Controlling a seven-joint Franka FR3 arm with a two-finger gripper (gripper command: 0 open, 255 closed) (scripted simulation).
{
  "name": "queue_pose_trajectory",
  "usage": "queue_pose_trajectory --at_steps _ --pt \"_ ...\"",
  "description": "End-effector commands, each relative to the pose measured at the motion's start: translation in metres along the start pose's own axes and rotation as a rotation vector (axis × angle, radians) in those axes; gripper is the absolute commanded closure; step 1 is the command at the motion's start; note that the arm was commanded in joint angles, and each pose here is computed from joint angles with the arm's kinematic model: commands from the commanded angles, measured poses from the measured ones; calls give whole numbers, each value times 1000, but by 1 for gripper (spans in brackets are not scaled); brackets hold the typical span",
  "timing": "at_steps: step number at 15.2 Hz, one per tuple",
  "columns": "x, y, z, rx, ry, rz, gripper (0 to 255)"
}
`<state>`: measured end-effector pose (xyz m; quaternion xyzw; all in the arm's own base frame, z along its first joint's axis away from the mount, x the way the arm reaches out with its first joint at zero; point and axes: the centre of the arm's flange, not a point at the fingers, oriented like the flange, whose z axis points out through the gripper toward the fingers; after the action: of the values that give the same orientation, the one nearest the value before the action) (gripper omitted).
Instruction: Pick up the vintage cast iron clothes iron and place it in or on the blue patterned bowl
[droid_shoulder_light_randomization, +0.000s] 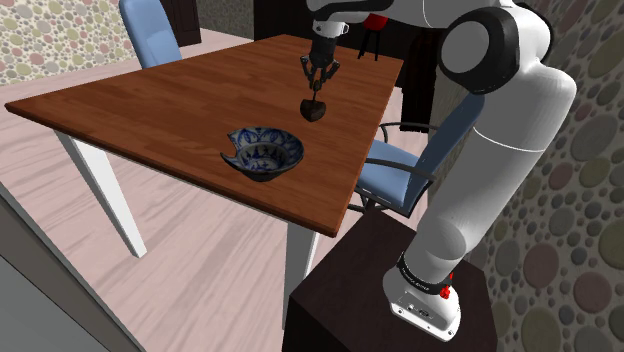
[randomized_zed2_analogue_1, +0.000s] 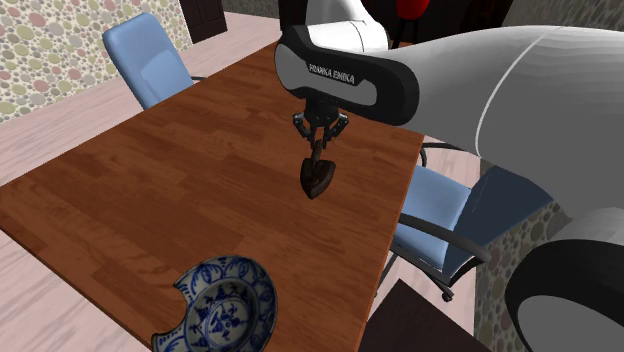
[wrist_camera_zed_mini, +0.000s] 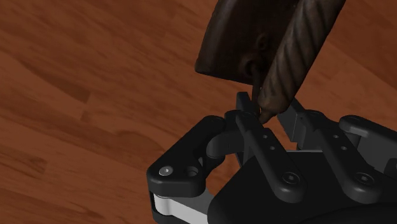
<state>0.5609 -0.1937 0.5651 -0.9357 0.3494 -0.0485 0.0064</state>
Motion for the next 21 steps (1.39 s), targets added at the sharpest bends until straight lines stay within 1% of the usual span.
queue_pose_trajectory --at_steps 1,2,21 --pt "0 0 0 0 0 0 255" --pt "0 0 0 0 0 0 255" --pt "9 -5 -100 0 0 0 255"
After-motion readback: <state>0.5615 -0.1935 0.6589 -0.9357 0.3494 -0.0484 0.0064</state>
